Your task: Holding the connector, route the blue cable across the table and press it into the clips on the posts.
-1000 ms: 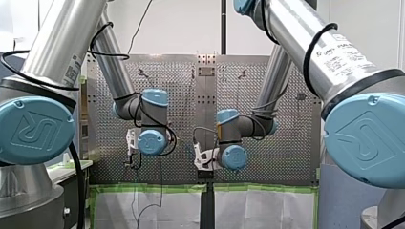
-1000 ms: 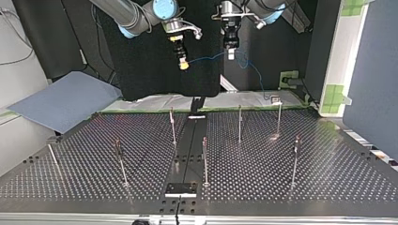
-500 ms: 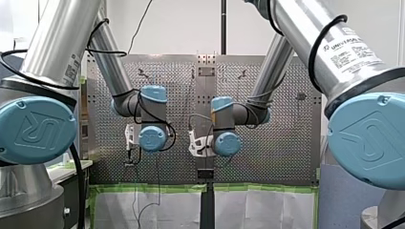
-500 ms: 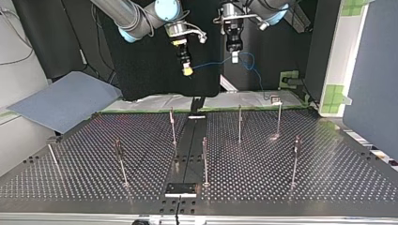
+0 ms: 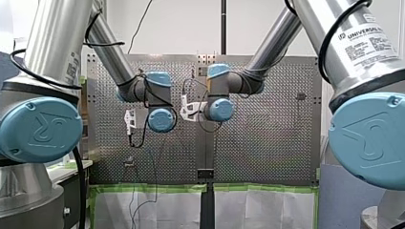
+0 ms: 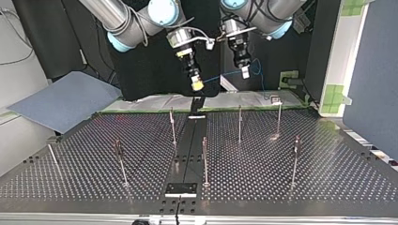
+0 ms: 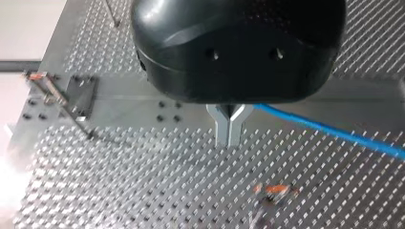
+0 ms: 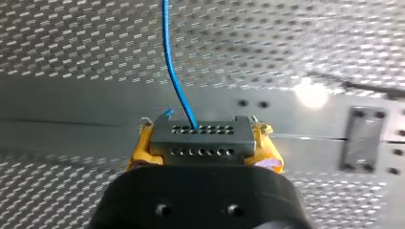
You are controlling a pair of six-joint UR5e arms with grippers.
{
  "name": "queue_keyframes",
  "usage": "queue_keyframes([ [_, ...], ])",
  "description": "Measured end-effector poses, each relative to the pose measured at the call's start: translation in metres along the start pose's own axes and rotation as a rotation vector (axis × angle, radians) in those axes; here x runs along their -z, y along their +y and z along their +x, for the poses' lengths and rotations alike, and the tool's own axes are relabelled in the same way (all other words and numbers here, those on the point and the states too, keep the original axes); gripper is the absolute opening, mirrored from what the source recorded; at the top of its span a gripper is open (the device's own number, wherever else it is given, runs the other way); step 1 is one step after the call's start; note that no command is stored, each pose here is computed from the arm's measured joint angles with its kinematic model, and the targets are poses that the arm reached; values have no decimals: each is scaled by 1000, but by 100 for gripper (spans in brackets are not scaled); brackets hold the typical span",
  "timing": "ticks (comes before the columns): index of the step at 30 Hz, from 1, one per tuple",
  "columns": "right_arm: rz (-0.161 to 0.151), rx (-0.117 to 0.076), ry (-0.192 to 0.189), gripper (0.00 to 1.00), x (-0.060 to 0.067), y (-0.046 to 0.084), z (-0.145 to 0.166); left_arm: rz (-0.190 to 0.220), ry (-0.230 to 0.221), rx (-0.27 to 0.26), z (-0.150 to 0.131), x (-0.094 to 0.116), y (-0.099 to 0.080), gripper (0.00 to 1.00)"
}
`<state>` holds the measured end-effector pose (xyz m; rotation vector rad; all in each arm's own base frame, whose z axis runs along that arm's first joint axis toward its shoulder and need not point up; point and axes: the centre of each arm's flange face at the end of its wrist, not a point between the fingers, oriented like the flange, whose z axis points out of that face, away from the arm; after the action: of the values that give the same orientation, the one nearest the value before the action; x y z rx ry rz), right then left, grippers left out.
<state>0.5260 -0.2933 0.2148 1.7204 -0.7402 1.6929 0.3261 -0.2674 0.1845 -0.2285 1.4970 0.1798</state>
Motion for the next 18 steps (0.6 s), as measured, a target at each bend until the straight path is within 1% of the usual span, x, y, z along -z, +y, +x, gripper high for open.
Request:
queue_keyframes([
  [3,3,-10,29,0,-5,0,26,-30,-4,3,-11,-9,3,0],
  [5,6,-22,54,0,-8,1,51,-51,-6,3,-20,-16,8,0],
  [7,11,-31,63,0,-12,2,64,-65,-7,3,-27,-21,13,0],
  [9,15,-34,61,0,-14,2,69,-75,-8,1,-34,-26,19,0],
  [12,26,-35,48,0,-21,0,71,-85,-10,0,-44,-32,28,0],
  [18,62,-29,11,0,-34,-13,59,-96,-19,9,-65,-45,45,0],
])
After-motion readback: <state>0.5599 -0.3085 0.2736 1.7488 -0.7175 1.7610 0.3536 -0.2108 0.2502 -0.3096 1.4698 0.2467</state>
